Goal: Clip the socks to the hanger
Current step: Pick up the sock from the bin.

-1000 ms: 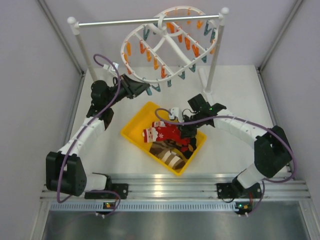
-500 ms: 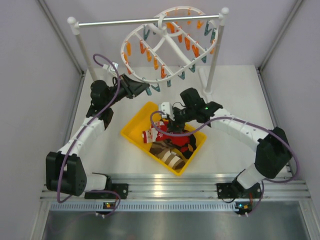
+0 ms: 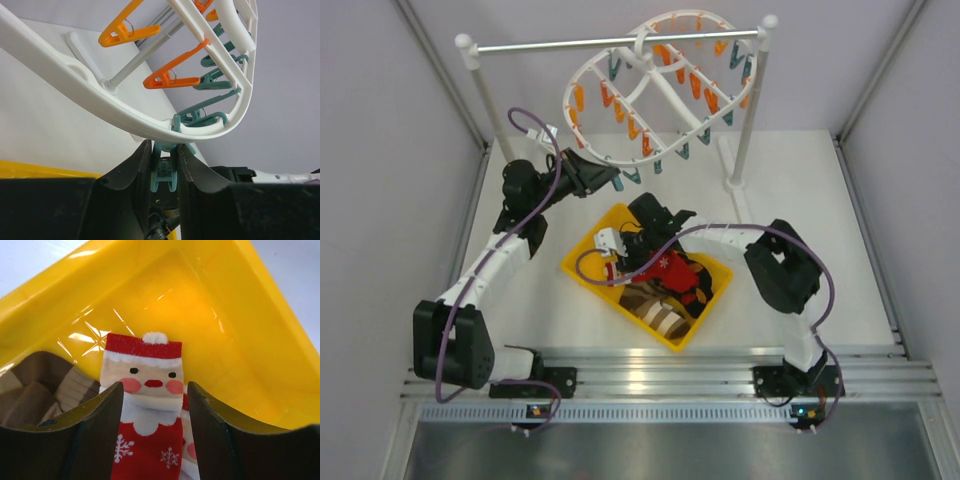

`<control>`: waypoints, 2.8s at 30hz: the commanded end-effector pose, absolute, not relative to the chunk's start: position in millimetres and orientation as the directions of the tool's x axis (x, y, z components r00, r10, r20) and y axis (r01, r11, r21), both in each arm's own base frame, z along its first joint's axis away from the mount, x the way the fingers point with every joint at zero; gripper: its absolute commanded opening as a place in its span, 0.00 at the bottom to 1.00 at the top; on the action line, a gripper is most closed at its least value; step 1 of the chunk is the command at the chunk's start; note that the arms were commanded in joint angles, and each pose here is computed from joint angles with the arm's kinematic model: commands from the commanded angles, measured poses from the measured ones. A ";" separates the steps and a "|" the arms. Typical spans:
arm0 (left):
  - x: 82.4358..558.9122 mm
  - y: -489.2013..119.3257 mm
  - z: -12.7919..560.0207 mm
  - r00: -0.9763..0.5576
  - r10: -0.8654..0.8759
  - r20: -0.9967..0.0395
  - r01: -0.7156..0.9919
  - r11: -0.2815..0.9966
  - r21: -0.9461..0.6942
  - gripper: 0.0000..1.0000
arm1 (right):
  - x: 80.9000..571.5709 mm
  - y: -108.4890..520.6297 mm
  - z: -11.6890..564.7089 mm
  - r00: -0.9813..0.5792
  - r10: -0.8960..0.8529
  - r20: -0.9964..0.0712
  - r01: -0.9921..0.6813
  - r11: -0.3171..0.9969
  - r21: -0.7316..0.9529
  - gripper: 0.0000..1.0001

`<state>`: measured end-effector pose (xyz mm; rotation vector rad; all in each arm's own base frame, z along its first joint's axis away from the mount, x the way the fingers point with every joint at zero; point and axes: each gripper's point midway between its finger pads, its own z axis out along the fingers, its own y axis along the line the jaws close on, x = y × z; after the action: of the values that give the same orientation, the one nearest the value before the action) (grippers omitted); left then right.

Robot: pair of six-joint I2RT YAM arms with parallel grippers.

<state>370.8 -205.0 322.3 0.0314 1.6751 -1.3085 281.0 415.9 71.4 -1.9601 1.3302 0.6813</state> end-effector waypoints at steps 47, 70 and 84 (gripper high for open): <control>377.5 -200.8 328.4 -0.543 -0.506 -0.670 0.529 0.413 -0.742 0.00 | 325.4 394.7 225.4 0.174 -0.371 -0.912 -0.938 0.221 -0.269 0.00; 371.1 -206.7 321.5 -0.582 -0.467 -0.666 0.548 0.380 -0.745 0.00 | 337.3 363.0 303.4 0.469 -0.083 -0.879 -0.774 0.442 -0.454 0.00; 373.9 -205.5 319.0 -0.573 -0.457 -0.680 0.548 0.402 -0.733 0.00 | 331.6 365.2 313.0 0.488 -0.057 -0.871 -0.776 0.428 -0.463 0.00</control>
<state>369.8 -207.4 314.6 0.0744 1.7188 -1.3506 336.6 363.5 250.8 -1.1144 1.1283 0.5312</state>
